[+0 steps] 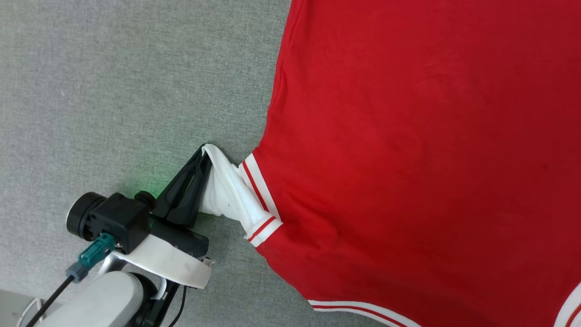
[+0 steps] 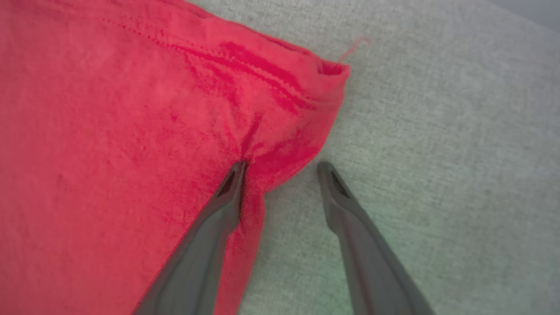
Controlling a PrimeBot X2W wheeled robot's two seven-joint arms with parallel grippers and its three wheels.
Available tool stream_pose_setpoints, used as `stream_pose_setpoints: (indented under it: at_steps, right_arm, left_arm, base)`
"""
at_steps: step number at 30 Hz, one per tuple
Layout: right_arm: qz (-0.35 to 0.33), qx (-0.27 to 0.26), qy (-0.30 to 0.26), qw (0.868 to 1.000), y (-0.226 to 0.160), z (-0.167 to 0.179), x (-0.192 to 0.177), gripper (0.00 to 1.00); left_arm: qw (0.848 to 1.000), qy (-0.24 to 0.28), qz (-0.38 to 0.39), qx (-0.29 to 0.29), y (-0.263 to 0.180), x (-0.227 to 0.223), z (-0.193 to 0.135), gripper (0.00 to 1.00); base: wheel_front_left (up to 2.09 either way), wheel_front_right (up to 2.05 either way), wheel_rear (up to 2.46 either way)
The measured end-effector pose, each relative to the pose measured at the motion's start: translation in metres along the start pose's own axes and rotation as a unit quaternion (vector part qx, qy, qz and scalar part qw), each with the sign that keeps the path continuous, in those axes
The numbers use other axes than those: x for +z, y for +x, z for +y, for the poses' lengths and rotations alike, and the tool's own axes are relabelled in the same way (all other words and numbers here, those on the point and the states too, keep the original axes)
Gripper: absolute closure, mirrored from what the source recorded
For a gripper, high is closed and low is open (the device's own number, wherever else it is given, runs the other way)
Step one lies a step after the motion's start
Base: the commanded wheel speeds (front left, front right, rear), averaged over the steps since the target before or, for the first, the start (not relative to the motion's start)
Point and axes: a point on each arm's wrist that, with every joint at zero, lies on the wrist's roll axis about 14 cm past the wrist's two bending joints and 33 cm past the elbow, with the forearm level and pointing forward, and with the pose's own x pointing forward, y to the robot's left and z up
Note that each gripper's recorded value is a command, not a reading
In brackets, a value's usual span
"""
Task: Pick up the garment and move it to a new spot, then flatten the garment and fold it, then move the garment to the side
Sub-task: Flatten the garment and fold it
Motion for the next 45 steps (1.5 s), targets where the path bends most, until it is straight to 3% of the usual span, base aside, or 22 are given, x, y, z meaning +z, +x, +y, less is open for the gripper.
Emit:
stream_pose_setpoints:
  at_steps: [6,12,18,27,32,36,41,42,43,45]
  right_arm:
    - [-0.015,-0.009,-0.011,1.0,-0.018,0.001,0.003,1.0]
    - [-0.053,-0.016,-0.043,0.998,-0.065,0.005,0.008,1.0]
    - [-0.064,-0.017,-0.099,0.993,-0.115,0.011,-0.027,1.0]
    - [-0.014,-0.02,-0.106,0.994,-0.169,-0.003,-0.146,1.0]
    - [0.036,-0.01,-0.056,0.998,-0.179,-0.005,-0.232,1.0]
    - [0.082,0.018,-0.012,0.996,-0.176,0.014,-0.302,1.0]
    - [0.089,0.033,0.036,0.995,-0.173,0.03,-0.338,1.0]
    - [0.081,0.03,0.044,0.995,-0.173,0.029,-0.337,0.84]
    - [0.073,0.025,0.056,0.995,-0.173,0.025,-0.335,0.0]
    - [0.047,0.016,0.069,0.996,-0.175,0.019,-0.322,0.0]
  left_arm:
    - [1.0,0.0,-0.008,0.007,-0.008,0.005,0.002,1.0]
    - [0.999,-0.005,-0.031,0.008,-0.026,0.02,-0.005,1.0]
    - [0.999,-0.006,-0.053,0.008,-0.047,0.034,-0.01,1.0]
    - [0.997,-0.009,-0.073,0.006,-0.067,0.046,-0.019,1.0]
    - [0.997,-0.005,-0.08,-0.007,-0.068,0.051,-0.026,1.0]
    - [0.996,-0.003,-0.083,-0.015,-0.066,0.054,-0.031,1.0]
    - [0.996,-0.004,-0.082,-0.019,-0.061,0.053,-0.034,1.0]
    - [0.997,-0.005,-0.08,-0.02,-0.061,0.052,-0.034,1.0]
    - [0.997,-0.005,-0.078,-0.021,-0.06,0.051,-0.035,1.0]
    - [0.997,-0.005,-0.079,-0.022,-0.06,0.051,-0.035,1.0]
  base:
    - [0.0,0.0,0.0]
    - [0.0,0.0,0.0]
    - [0.0,0.0,0.0]
    - [0.0,0.0,0.0]
    - [0.0,0.0,0.0]
    - [0.0,0.0,0.0]
    - [0.0,0.0,0.0]
    - [0.0,0.0,0.0]
    - [0.0,0.0,0.0]
    - [0.0,0.0,0.0]
